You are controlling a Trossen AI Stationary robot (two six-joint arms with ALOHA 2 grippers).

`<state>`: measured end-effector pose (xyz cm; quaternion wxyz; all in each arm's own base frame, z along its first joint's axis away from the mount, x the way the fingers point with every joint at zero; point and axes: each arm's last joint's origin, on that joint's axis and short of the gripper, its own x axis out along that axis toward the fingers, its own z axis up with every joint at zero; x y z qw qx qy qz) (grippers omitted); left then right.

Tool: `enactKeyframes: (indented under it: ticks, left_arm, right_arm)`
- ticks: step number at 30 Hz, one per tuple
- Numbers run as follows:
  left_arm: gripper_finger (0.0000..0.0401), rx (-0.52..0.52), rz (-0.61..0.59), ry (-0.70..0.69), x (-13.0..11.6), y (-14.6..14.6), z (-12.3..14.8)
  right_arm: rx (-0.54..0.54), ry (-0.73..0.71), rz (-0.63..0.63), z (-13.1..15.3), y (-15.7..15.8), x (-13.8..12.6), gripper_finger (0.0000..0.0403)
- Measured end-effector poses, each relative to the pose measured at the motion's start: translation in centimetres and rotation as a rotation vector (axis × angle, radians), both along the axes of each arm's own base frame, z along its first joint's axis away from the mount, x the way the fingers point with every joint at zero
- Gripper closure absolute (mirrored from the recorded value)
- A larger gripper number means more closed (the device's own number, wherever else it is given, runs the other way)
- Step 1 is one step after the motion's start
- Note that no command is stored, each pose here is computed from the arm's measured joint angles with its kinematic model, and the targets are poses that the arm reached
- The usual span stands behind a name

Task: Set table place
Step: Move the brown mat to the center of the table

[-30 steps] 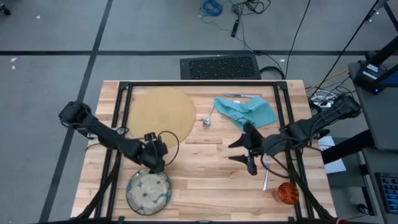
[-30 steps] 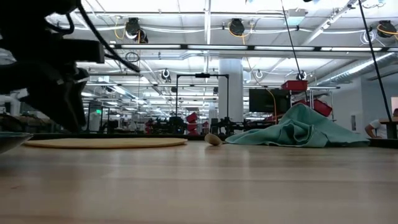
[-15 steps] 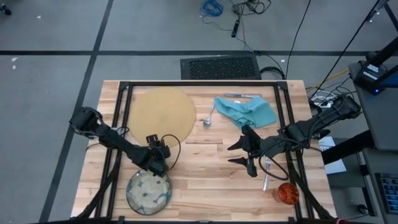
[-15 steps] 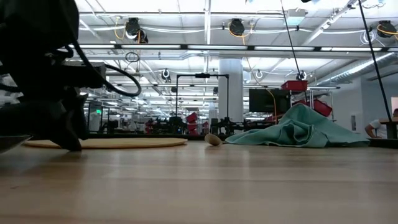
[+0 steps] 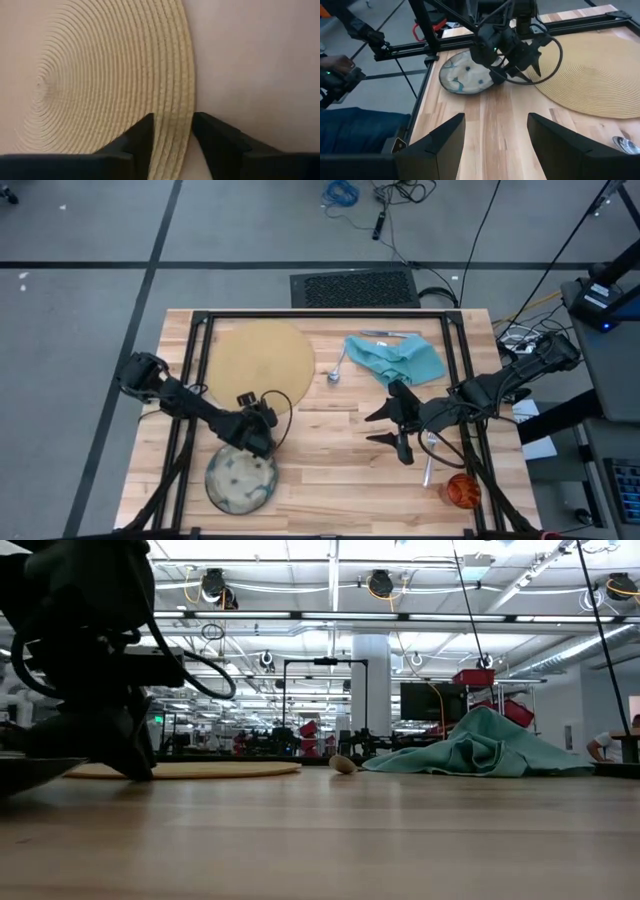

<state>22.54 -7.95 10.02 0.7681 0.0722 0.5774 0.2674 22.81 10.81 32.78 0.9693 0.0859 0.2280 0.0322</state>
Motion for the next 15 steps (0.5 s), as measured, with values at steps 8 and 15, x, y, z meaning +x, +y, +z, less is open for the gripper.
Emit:
enactKeyframes:
  ticks: [8, 15]
  left_arm:
    - [0.0394, -0.032, -0.017, 0.029, 0.2, 0.6, 0.2]
    - [0.0401, -0.014, -0.045, 0.082, 0.8, 0.9, 1.5]
  right_arm:
    - [0.008, -0.008, 0.021, 0.1, 0.1, 0.0, 0.0195]
    - [0.004, -0.01, 0.024, 0.1, 0.1, 0.0, 0.0195]
